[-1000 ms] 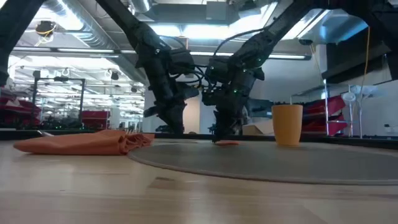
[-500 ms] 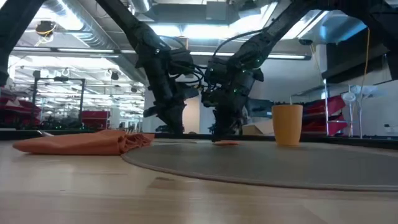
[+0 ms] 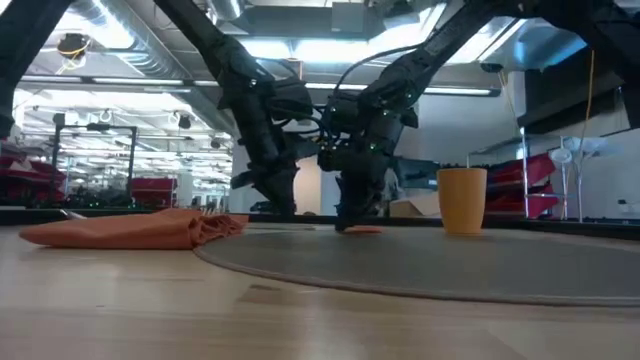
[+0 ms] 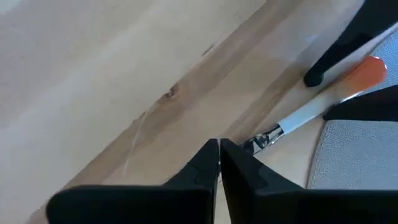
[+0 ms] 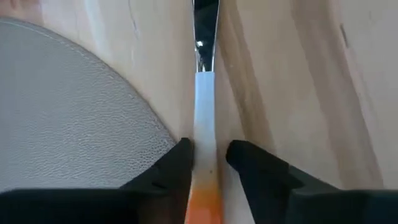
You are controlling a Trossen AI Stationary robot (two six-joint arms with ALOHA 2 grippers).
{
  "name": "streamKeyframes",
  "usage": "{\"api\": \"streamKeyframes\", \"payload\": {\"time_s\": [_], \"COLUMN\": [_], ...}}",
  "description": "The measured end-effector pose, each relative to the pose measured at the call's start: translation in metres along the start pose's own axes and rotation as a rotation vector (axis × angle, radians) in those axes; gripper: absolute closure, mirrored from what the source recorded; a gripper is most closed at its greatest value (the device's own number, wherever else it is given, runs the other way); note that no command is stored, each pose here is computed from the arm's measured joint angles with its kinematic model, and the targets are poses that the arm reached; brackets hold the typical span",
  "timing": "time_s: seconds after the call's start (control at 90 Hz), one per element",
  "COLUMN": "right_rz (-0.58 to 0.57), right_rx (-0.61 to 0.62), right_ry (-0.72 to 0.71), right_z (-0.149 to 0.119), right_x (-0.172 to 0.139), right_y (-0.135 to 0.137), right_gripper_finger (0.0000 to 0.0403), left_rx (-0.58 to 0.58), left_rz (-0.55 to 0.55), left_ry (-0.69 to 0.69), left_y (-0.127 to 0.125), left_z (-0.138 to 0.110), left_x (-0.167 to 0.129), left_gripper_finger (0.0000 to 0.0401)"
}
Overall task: Set table place
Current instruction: Put the orange knife on the gray mat
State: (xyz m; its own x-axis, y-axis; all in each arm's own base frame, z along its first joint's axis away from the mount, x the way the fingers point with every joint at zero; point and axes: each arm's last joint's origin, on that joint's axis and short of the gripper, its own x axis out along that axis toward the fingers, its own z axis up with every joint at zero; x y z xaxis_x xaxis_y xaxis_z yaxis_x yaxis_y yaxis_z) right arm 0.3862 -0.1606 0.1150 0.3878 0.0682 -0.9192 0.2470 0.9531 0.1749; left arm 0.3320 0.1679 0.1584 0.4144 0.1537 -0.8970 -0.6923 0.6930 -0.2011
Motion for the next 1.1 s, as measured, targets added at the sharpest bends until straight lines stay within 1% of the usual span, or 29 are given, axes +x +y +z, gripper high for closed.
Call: {"api": "streamKeyframes", "payload": {"time_s": [0.156, 0.211, 0.422, 0.578, 0.756, 0.944, 1.044, 1.1], "right_rz": [-0.023, -0.018, 0.001, 0.009, 0.009, 0.017, 0.008, -0.005], "right_rx": [-0.014, -0.020, -0.003, 0.012, 0.023, 0.042, 0.050, 0.053], "right_ry": [0.007, -0.018, -0.024, -0.014, -0.018, 0.010, -0.002, -0.033], "right_z": [0.000, 0.002, 0.003, 0.002, 0.002, 0.000, 0.001, 0.004], "right_x": [0.004, 0.003, 0.003, -0.006, -0.017, -0.018, -0.022, -0.028], "right_y": [0.000, 0.000, 0.000, 0.002, 0.005, 0.005, 0.006, 0.006], "right_gripper_finger": [0.0372, 0.0389, 0.0398, 0.0400, 0.0401, 0.0402, 0.0402, 0.0402], "left_rx": [-0.001, -0.001, -0.008, -0.013, -0.022, -0.070, -0.083, -0.089], "left_rz": [0.002, 0.003, 0.010, 0.019, 0.044, 0.021, 0.013, 0.012], "left_ry": [0.000, 0.000, -0.004, -0.016, -0.135, -0.319, -0.391, -0.416], "left_y": [0.000, 0.000, 0.001, 0.000, 0.006, 0.020, 0.024, 0.026], "left_z": [0.000, 0.000, 0.000, 0.001, 0.013, 0.028, 0.030, 0.031], "left_x": [0.000, 0.000, 0.000, -0.004, -0.036, -0.088, -0.110, -0.119], "left_gripper_finger": [0.0401, 0.0401, 0.0401, 0.0401, 0.0401, 0.0401, 0.0401, 0.0401]}}
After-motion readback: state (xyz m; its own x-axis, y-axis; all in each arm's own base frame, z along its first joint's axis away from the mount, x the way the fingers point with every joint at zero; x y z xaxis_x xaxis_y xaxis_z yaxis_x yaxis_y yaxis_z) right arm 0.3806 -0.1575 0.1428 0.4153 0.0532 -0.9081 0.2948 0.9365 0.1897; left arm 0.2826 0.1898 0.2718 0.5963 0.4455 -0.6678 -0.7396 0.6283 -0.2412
